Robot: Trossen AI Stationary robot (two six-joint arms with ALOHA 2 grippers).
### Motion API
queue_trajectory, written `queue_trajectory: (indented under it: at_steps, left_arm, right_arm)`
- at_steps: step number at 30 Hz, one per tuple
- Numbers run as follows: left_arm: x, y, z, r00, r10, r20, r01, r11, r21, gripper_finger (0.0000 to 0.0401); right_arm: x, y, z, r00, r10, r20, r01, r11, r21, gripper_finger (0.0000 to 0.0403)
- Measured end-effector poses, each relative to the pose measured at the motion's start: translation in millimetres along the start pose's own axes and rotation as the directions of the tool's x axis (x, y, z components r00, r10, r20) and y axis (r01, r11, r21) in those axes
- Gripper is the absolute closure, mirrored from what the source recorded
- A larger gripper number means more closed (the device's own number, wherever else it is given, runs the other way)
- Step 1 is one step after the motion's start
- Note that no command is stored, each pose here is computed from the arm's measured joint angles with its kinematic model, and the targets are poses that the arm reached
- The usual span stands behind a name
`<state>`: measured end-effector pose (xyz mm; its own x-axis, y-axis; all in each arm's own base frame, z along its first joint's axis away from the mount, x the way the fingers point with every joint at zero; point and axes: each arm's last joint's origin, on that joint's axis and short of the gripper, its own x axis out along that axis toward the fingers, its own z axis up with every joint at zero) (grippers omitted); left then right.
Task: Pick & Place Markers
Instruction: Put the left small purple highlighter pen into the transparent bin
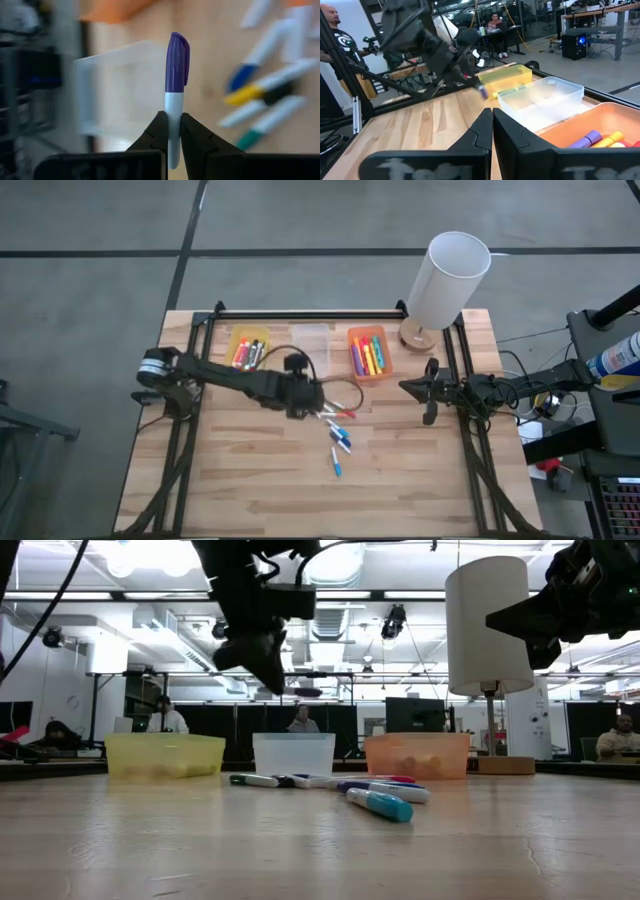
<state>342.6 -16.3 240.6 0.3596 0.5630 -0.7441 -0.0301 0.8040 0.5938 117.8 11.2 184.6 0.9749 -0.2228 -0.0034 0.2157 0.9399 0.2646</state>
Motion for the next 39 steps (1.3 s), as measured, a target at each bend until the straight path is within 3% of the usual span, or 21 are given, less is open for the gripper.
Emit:
queue_trajectory:
  at_steps: [8,12,15,19,22,27,30,36,39]
  left_arm:
    - [20.3,54.0,-8.4,0.996,0.081,-0.028,-0.084,0.988,-0.128,0.0368]
    - [38.7,78.9,-17.4,0.999,-0.027,-0.023,0.021,0.972,-0.235,0.0366]
    - [51.2,95.4,-25.8,0.988,-0.153,0.008,0.147,0.933,-0.329,0.0366]
    - [61.4,113.3,-34.5,0.985,-0.173,0.019,0.164,0.888,-0.429,0.0365]
    - [65.8,122.3,-37.4,0.986,-0.166,0.036,0.162,0.860,-0.484,0.0365]
    - [70.6,131.2,-37.9,0.955,-0.255,0.150,0.295,0.791,-0.536,0.0365]
    - [73.1,133.7,-34.6,0.947,-0.238,0.216,0.320,0.750,-0.579,0.0365]
    - [83.0,130.9,-38.7,0.962,-0.207,0.179,0.273,0.736,-0.620,0.0365]
    - [94.2,129.7,-45.0,0.978,-0.176,0.108,0.200,0.685,-0.701,0.0364]
  right_arm:
    - [0.0,0.0,0.0,1.000,0.000,0.000,0.000,1.000,0.000,0.0394]
    - [0.0,-0.1,-0.3,1.000,0.000,-0.001,0.000,1.000,0.000,0.0394]
    - [0.0,-0.1,-0.4,1.000,0.000,-0.002,0.000,1.000,-0.001,0.0394]
    - [0.0,-0.1,-0.4,1.000,0.000,-0.001,0.000,1.000,0.000,0.0394]
    - [0.0,-0.1,-0.4,1.000,-0.001,-0.001,0.001,1.000,-0.001,0.0394]
    - [0.0,-0.1,-0.4,1.000,0.000,-0.001,0.000,1.000,-0.001,0.0394]
    - [0.0,-0.1,-0.4,1.000,0.000,-0.001,0.000,1.000,0.000,0.0394]
    - [0.0,-0.1,-0.4,1.000,0.000,-0.001,0.000,1.000,-0.001,0.0394]
    - [0.0,-0.1,-0.4,1.000,0.000,-0.001,0.000,1.000,-0.001,0.0394]
